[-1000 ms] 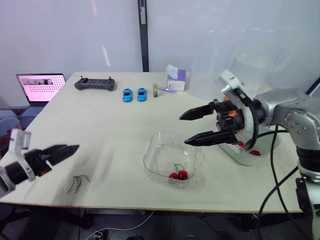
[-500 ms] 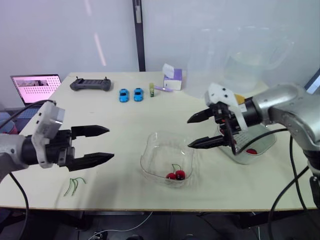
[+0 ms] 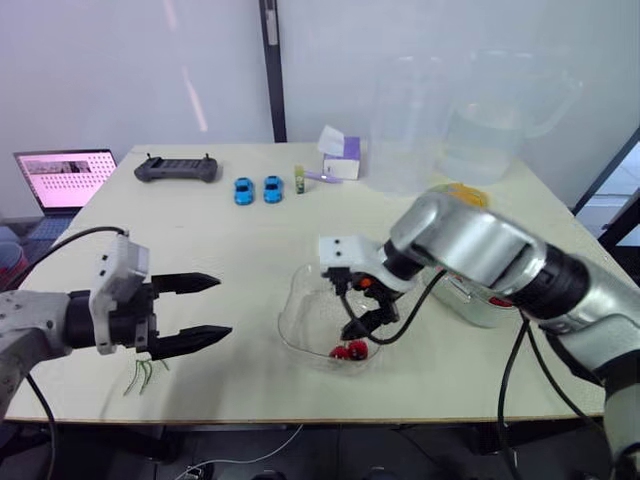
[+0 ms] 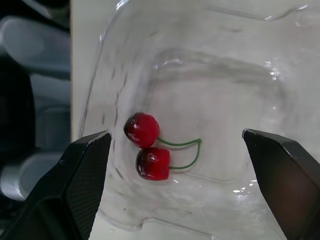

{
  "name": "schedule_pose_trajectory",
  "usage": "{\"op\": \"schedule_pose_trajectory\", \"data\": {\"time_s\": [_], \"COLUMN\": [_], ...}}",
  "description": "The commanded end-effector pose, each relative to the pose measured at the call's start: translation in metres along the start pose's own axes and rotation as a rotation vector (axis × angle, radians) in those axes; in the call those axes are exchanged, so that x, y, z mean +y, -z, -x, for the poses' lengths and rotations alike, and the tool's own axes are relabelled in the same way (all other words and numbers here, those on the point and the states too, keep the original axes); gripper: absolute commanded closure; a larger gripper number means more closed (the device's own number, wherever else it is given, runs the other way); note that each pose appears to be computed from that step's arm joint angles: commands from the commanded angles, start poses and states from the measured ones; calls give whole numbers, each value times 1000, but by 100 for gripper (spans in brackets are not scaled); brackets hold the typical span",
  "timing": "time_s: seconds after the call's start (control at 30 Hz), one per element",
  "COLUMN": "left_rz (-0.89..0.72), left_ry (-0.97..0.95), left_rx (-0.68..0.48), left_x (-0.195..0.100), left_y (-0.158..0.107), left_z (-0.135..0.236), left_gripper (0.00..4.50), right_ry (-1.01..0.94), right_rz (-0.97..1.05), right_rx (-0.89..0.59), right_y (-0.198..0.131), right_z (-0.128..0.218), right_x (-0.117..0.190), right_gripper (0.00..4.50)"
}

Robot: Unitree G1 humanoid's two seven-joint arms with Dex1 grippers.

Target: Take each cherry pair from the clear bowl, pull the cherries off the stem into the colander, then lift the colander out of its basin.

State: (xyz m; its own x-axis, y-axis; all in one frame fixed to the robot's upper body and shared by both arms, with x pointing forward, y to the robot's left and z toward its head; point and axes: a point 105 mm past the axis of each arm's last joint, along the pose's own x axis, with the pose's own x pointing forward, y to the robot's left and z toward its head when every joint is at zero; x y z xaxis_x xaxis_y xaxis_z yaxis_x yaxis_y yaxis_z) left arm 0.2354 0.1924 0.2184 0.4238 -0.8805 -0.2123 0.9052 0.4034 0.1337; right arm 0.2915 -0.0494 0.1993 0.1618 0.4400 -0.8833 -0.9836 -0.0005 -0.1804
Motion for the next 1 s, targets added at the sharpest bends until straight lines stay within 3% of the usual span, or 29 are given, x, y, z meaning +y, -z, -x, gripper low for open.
{"op": "schedule_pose_trajectory", "data": {"time_s": [0.03, 0.23, 0.37, 1.0], "left_rz": [-54, -48, -43, -28], "left_ry": [-37, -66, -74, -116], "left_rx": [-16, -2, 5, 33], "left_x": [-1, 0, 1, 3], "left_y": [-10, -8, -7, -4], "left_z": [5, 9, 11, 16], "left_gripper": [3, 3, 0, 0], "right_ry": [51, 37, -23, -129], "right_rz": [40, 70, 140, 385], "right_rx": [37, 50, 60, 31], "right_y": [3, 4, 7, -1], "right_z": [-5, -12, -24, -43], "right_x": [-2, 4, 14, 10], "right_gripper": [0, 0, 129, 129]}}
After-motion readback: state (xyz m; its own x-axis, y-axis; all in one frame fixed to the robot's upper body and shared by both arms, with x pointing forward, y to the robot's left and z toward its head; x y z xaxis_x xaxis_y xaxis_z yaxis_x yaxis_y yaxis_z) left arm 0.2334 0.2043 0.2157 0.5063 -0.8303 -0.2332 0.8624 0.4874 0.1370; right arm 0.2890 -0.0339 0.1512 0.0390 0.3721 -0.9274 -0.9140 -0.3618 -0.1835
